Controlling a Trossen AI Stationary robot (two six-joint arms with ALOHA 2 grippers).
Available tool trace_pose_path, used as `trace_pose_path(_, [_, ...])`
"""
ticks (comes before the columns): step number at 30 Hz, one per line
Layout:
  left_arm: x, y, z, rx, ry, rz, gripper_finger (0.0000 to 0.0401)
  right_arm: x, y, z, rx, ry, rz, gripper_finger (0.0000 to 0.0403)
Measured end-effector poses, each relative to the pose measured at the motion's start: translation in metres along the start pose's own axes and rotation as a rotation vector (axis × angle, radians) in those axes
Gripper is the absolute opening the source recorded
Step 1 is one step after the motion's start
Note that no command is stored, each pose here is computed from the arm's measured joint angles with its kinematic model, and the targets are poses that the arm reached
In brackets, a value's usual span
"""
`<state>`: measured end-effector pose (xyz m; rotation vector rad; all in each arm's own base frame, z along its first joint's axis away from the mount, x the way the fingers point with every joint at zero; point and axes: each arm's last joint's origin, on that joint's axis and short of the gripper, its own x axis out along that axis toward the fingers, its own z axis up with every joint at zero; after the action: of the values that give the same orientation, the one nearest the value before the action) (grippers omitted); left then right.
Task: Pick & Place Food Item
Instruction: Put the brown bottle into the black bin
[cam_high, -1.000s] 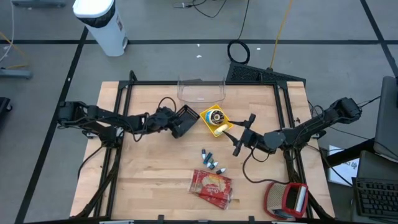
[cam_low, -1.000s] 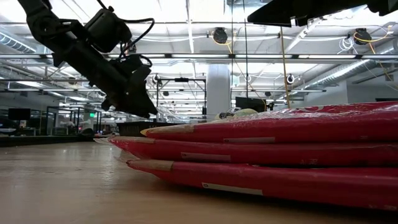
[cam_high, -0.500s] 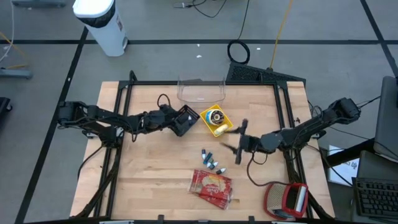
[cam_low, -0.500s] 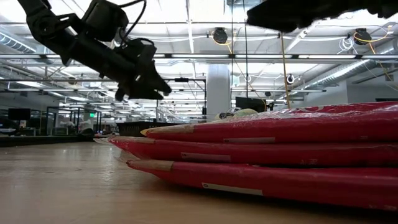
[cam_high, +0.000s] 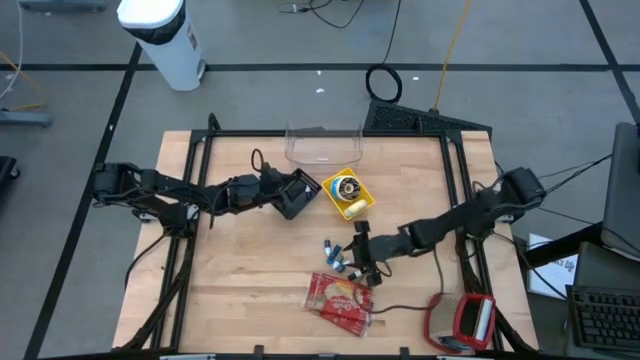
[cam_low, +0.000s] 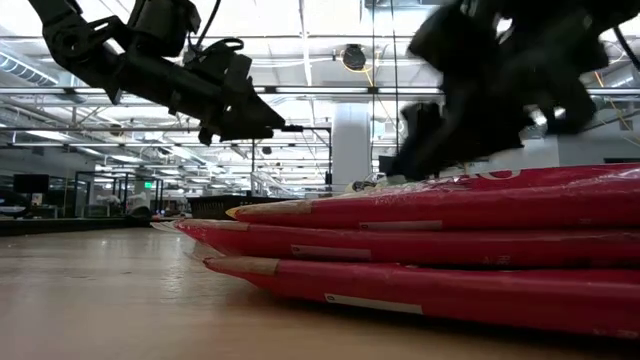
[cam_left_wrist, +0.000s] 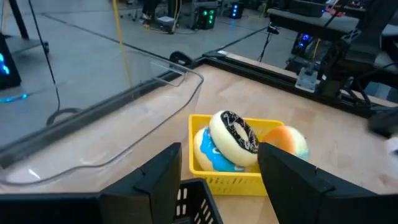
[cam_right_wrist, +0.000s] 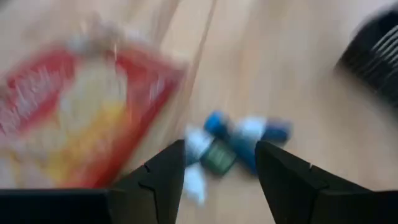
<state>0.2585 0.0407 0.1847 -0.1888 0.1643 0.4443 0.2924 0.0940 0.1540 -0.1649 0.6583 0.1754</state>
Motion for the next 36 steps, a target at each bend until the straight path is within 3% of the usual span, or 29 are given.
trace_pose_path(3, [0.0, 0.0, 0.0, 0.011, 0.006, -0.016, 0.0214, 0.008, 0.004, -0.012, 0.042, 0.103, 0.066, 0.0181])
trace_pose_path(13, [0.0, -0.002, -0.001, 0.086, 0.016, -0.067, 0.0214, 0.0, 0.03, -0.009, 0.216, 0.111, 0.143, 0.0176])
trace_pose_path(29, [0.0, -0.002, -0.001, 0.102, 0.014, -0.065, 0.0214, 0.013, 0.028, -0.028, 0.186, 0.223, 0.123, 0.0169])
trace_pose_path(36, [0.0, -0.002, -0.001, 0.101, 0.014, -0.065, 0.0214, 0.009, 0.029, -0.033, 0.246, 0.289, 0.104, 0.0169])
